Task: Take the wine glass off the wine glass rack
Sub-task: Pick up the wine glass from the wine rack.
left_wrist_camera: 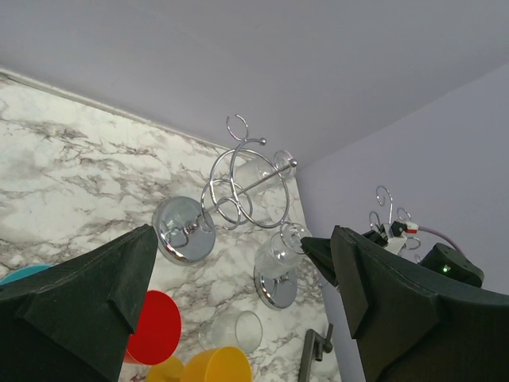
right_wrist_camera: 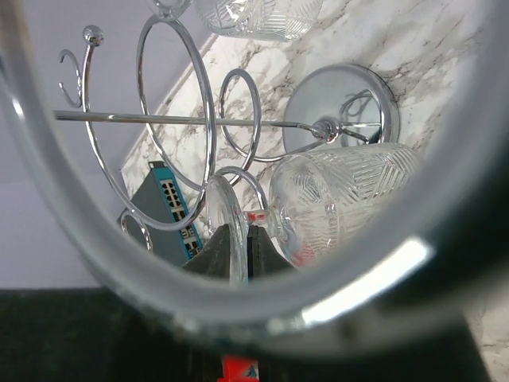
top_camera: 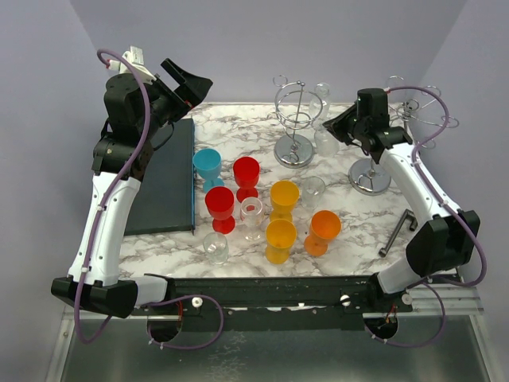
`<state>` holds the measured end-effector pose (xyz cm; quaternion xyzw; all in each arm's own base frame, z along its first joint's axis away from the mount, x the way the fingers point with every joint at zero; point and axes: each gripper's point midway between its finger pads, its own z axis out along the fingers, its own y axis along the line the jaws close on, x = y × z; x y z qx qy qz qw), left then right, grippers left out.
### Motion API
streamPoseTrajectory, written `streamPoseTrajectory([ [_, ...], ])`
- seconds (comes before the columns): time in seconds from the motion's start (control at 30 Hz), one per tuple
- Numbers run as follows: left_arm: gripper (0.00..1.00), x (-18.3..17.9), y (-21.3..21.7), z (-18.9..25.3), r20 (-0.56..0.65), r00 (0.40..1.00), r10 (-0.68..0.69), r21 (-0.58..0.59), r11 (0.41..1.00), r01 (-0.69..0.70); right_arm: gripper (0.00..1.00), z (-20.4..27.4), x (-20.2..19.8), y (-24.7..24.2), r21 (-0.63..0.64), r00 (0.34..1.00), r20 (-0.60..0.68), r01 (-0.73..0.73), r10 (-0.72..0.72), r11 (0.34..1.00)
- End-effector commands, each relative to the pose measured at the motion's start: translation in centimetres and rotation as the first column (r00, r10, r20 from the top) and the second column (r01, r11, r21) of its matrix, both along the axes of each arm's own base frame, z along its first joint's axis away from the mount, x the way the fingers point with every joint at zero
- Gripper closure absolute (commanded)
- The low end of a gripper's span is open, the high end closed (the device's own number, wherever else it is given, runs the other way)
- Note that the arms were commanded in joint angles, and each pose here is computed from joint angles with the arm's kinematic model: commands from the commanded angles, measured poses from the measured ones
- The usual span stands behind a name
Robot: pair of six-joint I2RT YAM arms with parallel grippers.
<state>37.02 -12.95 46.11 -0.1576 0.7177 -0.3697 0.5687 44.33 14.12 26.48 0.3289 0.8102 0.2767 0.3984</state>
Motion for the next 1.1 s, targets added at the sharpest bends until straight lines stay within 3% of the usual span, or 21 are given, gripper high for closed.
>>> streamPoseTrajectory([
  [0.0,0.01,-0.1,0.0,0.5,0.021,1.000,-0.005,-0.008,1.000,0.005,1.00,0.8,-1.2,0.4,0.010,1.000,0.017,-0.025,0.025,1.000],
  [1.07,0.01,0.5,-0.6,0.0,0.005,1.000,-0.028,-0.022,0.999,0.028,1.00,4.0,-2.2,0.4,-0.007,0.992,0.109,-0.070,0.070,0.998],
])
